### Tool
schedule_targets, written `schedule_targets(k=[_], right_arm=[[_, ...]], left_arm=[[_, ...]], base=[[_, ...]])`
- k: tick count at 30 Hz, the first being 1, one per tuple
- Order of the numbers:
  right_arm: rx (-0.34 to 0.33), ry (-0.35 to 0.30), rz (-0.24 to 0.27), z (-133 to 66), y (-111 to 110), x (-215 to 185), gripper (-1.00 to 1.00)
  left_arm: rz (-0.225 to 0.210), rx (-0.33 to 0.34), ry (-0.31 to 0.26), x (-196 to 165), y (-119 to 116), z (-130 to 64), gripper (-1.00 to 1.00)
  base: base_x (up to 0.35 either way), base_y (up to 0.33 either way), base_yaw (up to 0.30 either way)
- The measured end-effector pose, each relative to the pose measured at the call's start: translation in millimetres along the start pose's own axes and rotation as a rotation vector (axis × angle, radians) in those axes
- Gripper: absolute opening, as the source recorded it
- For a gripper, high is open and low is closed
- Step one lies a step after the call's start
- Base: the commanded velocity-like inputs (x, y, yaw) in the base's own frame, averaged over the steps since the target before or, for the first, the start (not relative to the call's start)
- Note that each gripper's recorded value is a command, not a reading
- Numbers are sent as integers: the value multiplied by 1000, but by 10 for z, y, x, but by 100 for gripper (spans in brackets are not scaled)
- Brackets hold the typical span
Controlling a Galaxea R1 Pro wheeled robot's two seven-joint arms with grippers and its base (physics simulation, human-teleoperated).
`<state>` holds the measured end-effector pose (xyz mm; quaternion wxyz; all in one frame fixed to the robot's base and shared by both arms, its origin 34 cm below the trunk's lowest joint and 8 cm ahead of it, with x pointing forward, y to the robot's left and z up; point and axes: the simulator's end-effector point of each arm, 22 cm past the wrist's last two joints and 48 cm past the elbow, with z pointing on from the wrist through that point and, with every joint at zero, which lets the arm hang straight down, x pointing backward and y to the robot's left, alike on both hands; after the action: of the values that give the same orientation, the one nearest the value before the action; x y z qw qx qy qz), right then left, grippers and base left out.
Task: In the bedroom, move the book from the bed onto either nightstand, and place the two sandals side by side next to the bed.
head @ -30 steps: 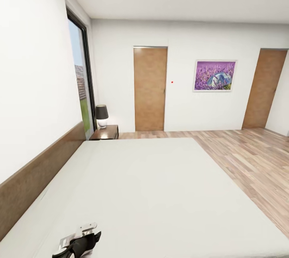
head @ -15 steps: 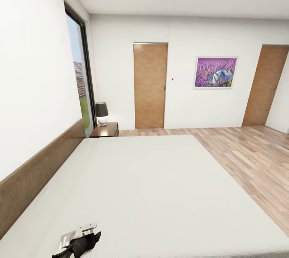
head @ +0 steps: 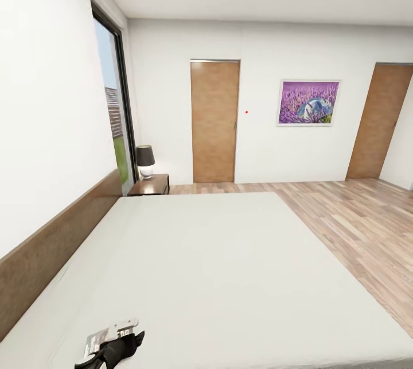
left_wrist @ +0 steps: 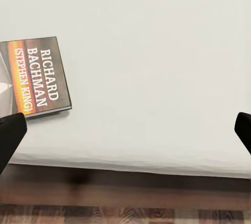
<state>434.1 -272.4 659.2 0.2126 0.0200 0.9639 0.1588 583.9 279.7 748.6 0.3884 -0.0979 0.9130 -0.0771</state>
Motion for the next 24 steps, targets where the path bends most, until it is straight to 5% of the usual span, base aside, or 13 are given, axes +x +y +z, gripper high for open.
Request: schedule_targets(k=[14,24], right_arm=[[2,0,0,0,-4,0,100],[2,0,0,0,-5,-1,100]], left_arm=[[0,1,1,5,-7,1,100],[-10,1,-7,-35,21,-4,100]], base=[[0,0,174],[0,0,41]])
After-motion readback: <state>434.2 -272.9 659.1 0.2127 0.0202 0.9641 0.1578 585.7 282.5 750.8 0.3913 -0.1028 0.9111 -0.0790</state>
